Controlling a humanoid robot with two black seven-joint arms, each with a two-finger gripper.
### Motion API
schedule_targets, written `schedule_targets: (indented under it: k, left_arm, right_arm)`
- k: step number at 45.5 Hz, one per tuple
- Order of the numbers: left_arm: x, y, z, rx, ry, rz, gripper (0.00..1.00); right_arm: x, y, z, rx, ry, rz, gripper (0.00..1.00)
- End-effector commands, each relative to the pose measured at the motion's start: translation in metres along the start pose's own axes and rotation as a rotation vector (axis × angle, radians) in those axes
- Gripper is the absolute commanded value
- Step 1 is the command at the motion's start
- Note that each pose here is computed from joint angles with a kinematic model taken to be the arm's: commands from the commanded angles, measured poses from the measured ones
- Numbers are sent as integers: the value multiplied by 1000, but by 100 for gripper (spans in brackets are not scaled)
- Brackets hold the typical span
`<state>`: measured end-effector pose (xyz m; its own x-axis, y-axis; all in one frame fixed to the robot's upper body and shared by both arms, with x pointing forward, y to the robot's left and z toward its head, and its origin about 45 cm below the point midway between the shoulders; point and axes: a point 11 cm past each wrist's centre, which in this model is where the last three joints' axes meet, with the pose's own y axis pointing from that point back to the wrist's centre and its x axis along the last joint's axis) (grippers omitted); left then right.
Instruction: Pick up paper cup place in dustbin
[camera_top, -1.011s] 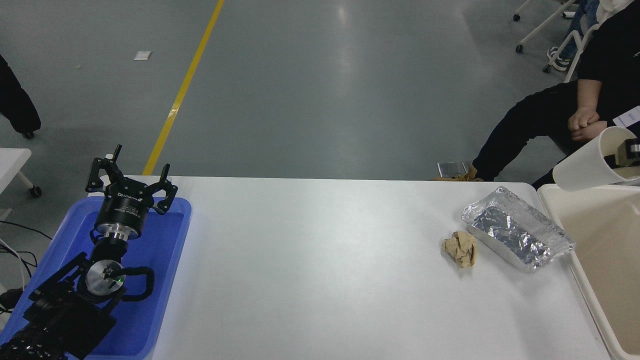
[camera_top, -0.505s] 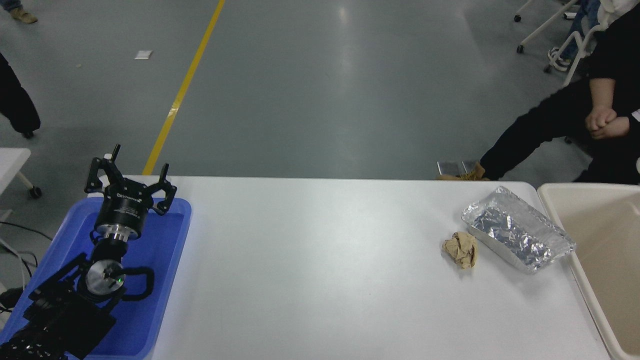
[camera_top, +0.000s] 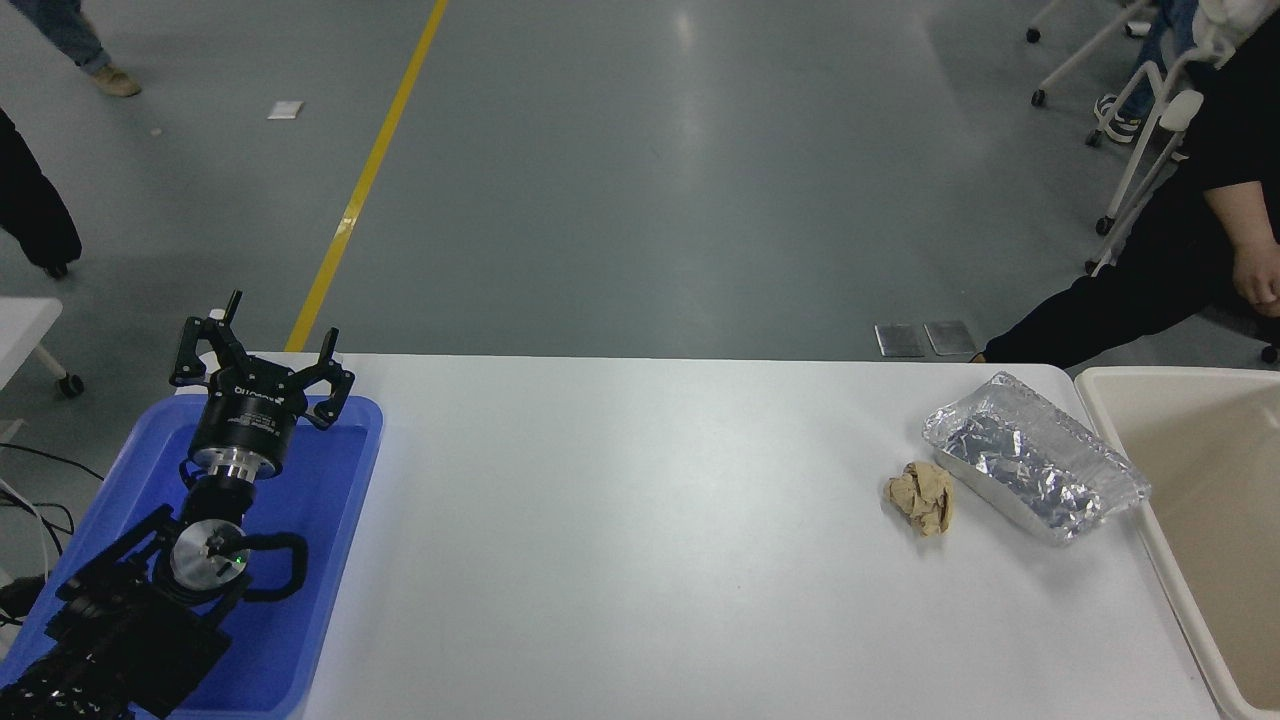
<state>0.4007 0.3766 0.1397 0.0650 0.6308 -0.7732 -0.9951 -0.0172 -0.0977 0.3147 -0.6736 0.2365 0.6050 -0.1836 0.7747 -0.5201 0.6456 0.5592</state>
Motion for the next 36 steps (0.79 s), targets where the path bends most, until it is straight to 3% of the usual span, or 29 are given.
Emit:
schedule_targets:
  k: [1, 18, 36]
  left_arm:
    - [0, 0, 0, 1, -1, 0, 100]
    - [0, 0, 0, 0, -1, 2, 100]
    - [0, 0, 0, 0, 0, 0, 100]
  right_arm:
    - [-65, -15, -17, -27, -90, 51, 0]
    - [-149, -18, -47, -12, -178, -2, 0]
    - [-170, -16, -52, -11, -207, -18, 0]
